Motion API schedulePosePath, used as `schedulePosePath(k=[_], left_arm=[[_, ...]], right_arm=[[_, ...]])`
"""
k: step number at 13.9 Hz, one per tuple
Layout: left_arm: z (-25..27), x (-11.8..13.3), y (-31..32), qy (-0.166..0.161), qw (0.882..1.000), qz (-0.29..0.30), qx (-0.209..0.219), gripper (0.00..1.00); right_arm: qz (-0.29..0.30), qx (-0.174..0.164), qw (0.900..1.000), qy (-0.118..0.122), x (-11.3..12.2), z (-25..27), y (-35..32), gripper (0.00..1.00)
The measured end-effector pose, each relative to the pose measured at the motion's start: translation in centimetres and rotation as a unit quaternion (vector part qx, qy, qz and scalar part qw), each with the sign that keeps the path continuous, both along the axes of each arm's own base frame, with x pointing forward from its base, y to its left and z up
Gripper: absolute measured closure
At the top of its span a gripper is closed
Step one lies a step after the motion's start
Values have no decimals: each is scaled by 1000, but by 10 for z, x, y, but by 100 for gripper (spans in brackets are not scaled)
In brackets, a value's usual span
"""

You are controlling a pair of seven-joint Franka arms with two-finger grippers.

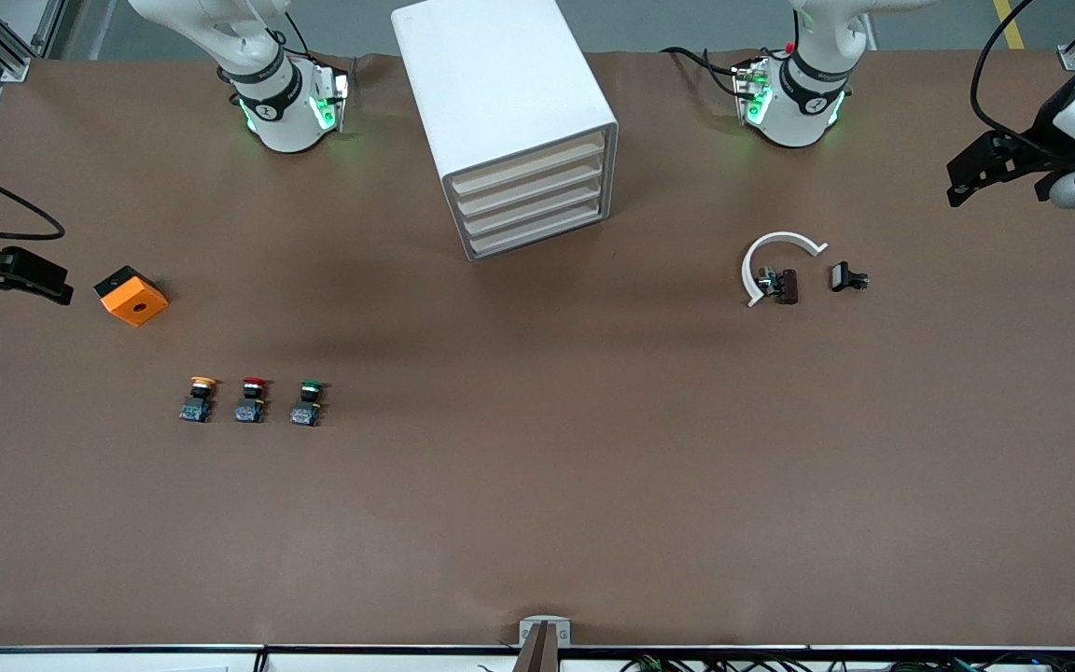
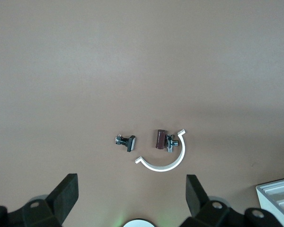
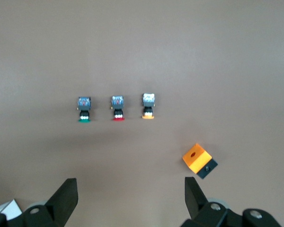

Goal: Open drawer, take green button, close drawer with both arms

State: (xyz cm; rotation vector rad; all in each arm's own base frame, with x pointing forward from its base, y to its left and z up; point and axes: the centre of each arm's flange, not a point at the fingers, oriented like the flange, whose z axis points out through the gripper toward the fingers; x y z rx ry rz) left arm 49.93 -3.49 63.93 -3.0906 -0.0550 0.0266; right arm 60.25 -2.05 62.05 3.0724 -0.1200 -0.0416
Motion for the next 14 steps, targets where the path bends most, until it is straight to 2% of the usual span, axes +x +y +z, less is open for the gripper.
schedulePosePath(k=[4, 9, 14], left_arm=[[4, 6, 1, -10, 1000, 0, -1, 0], [0, 15, 1, -7, 1000, 1, -3, 0], [1, 15, 2, -5, 1000, 1, -3, 0]], right_arm=[[7, -8, 1000, -3, 0, -3, 6, 0], [8, -7, 1000, -12, -33, 28, -6, 0], [-17, 4, 1000, 24, -68, 42, -38, 0]])
